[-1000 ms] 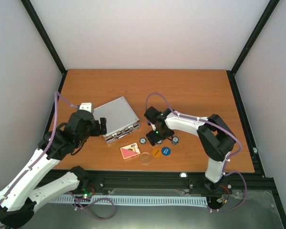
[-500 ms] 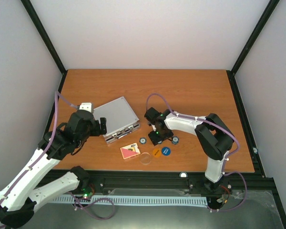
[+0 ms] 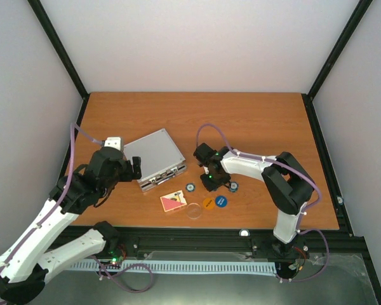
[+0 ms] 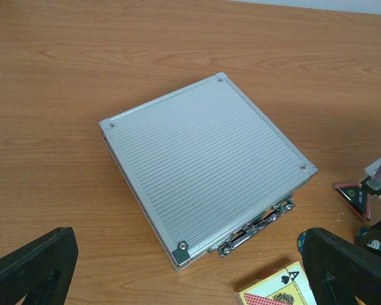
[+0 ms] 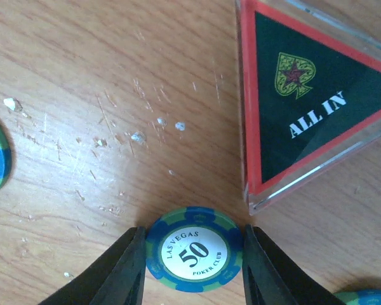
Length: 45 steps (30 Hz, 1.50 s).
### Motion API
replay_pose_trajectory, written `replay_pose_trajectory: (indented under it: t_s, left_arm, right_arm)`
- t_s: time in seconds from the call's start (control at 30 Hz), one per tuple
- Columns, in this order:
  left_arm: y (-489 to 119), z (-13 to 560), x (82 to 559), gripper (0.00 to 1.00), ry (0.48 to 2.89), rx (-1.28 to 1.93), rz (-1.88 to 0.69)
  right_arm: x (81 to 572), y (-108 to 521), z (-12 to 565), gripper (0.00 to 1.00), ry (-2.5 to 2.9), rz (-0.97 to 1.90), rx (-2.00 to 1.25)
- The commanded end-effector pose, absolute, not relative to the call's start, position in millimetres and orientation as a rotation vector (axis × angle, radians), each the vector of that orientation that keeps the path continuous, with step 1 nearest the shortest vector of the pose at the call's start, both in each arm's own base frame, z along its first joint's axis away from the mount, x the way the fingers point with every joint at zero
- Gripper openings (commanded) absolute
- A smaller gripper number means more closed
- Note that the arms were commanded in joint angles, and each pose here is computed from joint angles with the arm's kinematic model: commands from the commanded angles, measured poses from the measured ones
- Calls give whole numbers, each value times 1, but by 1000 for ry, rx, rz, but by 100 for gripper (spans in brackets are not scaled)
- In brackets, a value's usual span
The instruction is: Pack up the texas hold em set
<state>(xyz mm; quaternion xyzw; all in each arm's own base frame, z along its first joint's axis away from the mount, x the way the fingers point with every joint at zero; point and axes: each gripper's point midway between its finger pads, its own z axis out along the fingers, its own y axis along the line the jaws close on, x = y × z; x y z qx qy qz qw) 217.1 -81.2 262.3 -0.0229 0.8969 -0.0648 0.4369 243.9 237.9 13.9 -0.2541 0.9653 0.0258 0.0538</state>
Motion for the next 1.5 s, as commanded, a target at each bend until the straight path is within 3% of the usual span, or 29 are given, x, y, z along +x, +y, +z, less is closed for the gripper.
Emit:
replay_pose_trajectory:
  t_s: [0.0, 0.47, 1.0, 1.17, 1.27, 1.33, 1.4, 1.47]
  left_arm:
    - [-76, 267, 215, 100, 2216, -87, -162]
    - [-79, 269, 215, 100, 2211, -78, -178]
    - [-84, 266, 216, 100, 2214, -51, -197]
    - [-87, 264, 218, 100, 2222, -49, -197]
    - [-89, 263, 219, 100, 2224, -43, -209]
    - [-91, 262, 219, 100, 2227, -36, -211]
    - [-91, 261, 220, 100, 2232, -31, -209]
    - [-94, 261, 220, 100, 2234, -20, -215]
  right_arm:
    - [230, 229, -1, 29, 2996, 75, -773]
    - [249, 230, 57, 28, 2894, 46, -716]
    - [258, 176, 58, 29, 2920, -69, -522]
    - [264, 174, 55, 42, 2912, -84, -487]
    - [273, 166, 54, 62, 2910, -111, -416]
    - [280, 161, 53, 70, 2922, -100, -357]
    - [287, 158, 54, 94, 2926, -77, -297]
    - [298, 154, 57, 100, 2913, -90, -245]
